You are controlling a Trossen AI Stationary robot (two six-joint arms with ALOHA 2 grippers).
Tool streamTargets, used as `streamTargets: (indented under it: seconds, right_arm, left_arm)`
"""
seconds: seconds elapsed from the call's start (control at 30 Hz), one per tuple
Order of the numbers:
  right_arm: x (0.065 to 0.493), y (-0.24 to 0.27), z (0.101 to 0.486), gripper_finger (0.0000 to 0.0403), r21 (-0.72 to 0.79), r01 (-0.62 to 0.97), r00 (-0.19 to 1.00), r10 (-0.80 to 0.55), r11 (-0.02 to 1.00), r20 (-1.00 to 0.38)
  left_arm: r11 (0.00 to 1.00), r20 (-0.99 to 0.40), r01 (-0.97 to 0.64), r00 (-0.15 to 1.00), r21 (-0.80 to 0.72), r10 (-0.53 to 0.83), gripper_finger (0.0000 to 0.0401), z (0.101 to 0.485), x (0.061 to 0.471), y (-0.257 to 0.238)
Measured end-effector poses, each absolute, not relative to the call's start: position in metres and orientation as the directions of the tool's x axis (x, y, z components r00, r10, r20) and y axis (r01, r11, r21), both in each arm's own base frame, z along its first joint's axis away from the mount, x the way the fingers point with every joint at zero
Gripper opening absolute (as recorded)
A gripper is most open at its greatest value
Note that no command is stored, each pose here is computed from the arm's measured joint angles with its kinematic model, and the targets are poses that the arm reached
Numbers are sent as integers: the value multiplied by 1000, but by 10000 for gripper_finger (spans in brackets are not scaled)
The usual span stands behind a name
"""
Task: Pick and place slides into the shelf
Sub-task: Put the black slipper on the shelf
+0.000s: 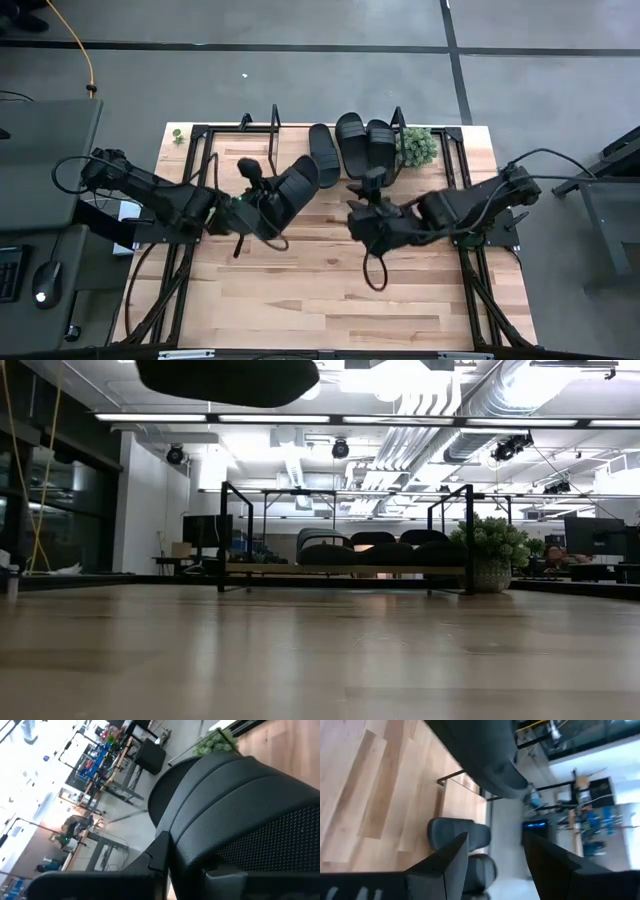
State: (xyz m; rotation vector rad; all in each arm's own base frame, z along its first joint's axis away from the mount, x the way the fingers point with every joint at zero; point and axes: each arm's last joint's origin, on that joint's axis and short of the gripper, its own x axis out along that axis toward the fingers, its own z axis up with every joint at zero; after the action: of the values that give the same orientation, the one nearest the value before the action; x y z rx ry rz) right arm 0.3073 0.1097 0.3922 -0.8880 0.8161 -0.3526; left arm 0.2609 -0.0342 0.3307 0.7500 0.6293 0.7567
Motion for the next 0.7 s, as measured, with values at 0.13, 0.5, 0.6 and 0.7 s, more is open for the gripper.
streamTargets:
  seconds: [0.13, 0.5, 0.6, 0.7]
  right_arm:
    - [311, 122, 390, 183, -821, -34, 675, -592, 570, -440]
    - [330, 141, 374, 183, -850, -81, 702, -576, 521, -420]
    - [339, 146, 369, 183, -860, -89, 714, -569, 503, -407]
    - [346, 151, 365, 183, -868, -98, 731, -556, 487, -394]
  left_arm:
    - [522, -241, -400, 571, 753, 785, 10, 337, 265, -18]
    - [611, -223, -449, 657, 652, 720, 24, 379, 268, -5]
    - [615, -217, -453, 663, 645, 716, 21, 384, 267, -5]
    - [615, -220, -450, 662, 648, 716, 15, 384, 267, -5]
